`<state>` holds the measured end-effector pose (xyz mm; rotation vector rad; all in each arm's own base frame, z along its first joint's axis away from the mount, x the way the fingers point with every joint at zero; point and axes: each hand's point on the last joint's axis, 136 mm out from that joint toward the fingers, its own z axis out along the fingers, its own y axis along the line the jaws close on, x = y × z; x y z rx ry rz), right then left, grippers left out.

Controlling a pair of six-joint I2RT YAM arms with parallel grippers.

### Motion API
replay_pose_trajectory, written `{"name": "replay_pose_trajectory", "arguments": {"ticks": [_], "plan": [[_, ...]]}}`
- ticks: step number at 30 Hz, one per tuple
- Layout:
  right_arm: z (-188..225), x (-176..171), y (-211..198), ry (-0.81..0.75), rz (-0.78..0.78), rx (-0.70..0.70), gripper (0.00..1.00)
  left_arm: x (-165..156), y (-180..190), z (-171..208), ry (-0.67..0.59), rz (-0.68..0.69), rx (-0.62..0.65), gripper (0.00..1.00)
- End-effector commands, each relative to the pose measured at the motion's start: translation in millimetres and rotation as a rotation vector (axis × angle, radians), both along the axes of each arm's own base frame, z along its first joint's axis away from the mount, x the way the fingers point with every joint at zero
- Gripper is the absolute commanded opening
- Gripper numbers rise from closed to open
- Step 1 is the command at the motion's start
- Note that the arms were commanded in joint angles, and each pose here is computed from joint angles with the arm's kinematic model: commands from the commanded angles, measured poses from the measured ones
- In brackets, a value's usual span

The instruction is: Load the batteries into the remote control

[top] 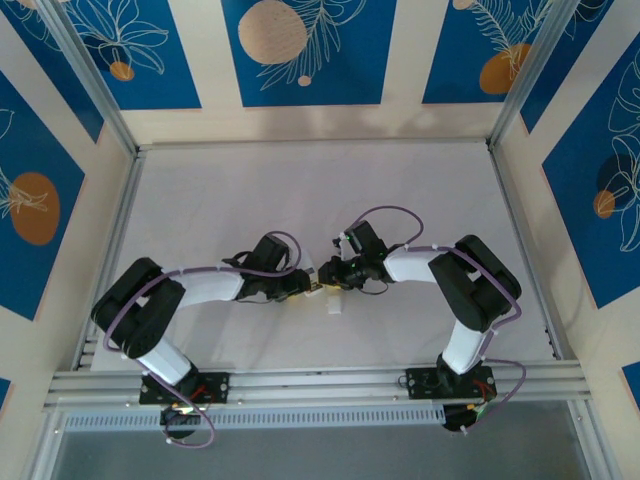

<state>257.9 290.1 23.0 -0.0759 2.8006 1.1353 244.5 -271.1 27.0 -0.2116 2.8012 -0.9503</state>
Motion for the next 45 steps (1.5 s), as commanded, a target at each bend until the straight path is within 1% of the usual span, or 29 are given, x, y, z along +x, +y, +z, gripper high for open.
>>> {"name": "replay_pose_trajectory", "arguments": {"ticks": [1, 7, 12, 13, 15, 16, 18, 21, 23, 26, 28, 30, 31, 37, 39, 42, 45], "plan": [[-9, -7, 2, 0.03, 0.017, -0.002, 0.3, -1, 4, -2, 0.008, 0.011, 0.014, 0.4], [-9, -8, 2, 0.031, 0.015, -0.004, 0.3, 2, -2, 22, -0.043, 0.0, -0.042, 0.43], [-4, -8, 1, 0.021, 0.012, 0.002, 0.32, 2, 4, 27, -0.057, -0.01, -0.005, 0.44], [-1, -7, 1, 0.014, 0.011, 0.003, 0.33, 1, 6, 28, -0.06, -0.012, 0.003, 0.44], [3, -6, 1, 0.002, 0.01, 0.002, 0.36, 2, 8, 29, -0.07, -0.015, 0.013, 0.38], [6, -6, 1, -0.003, 0.012, -0.001, 0.39, 2, 9, 31, -0.081, -0.016, 0.018, 0.37], [10, -5, -1, -0.019, 0.006, -0.009, 0.41, 4, 11, 34, -0.098, -0.021, 0.023, 0.36], [15, -5, -6, -0.029, -0.008, -0.021, 0.44, 5, 0, 44, -0.139, -0.078, -0.024, 0.35], [15, -6, -9, -0.03, -0.018, -0.022, 0.44, 3, -4, 47, -0.17, -0.136, -0.025, 0.35], [17, -7, -13, -0.02, -0.032, -0.012, 0.44, 2, -6, 49, -0.242, -0.237, 0.021, 0.35], [18, -8, -17, -0.019, -0.042, -0.01, 0.44, 2, -4, 49, -0.287, -0.303, 0.086, 0.34], [20, -9, -22, -0.024, -0.052, -0.009, 0.43, 3, 0, 47, -0.324, -0.372, 0.169, 0.3], [21, -9, -23, -0.026, -0.057, -0.009, 0.43, 4, 2, 45, -0.332, -0.394, 0.194, 0.3], [26, -11, -32, -0.028, -0.07, -0.004, 0.43, 3, -7, 38, -0.39, -0.545, 0.258, 0.3], [27, -12, -34, -0.022, -0.073, 0.0, 0.43, 3, -11, 35, -0.401, -0.6, 0.302, 0.3], [27, -13, -38, -0.023, -0.08, 0.002, 0.43, 5, -12, 29, -0.413, -0.658, 0.38, 0.28], [27, -15, -39, -0.023, -0.082, 0.005, 0.43, 10, -10, 28, -0.435, -0.667, 0.42, 0.28]]}}
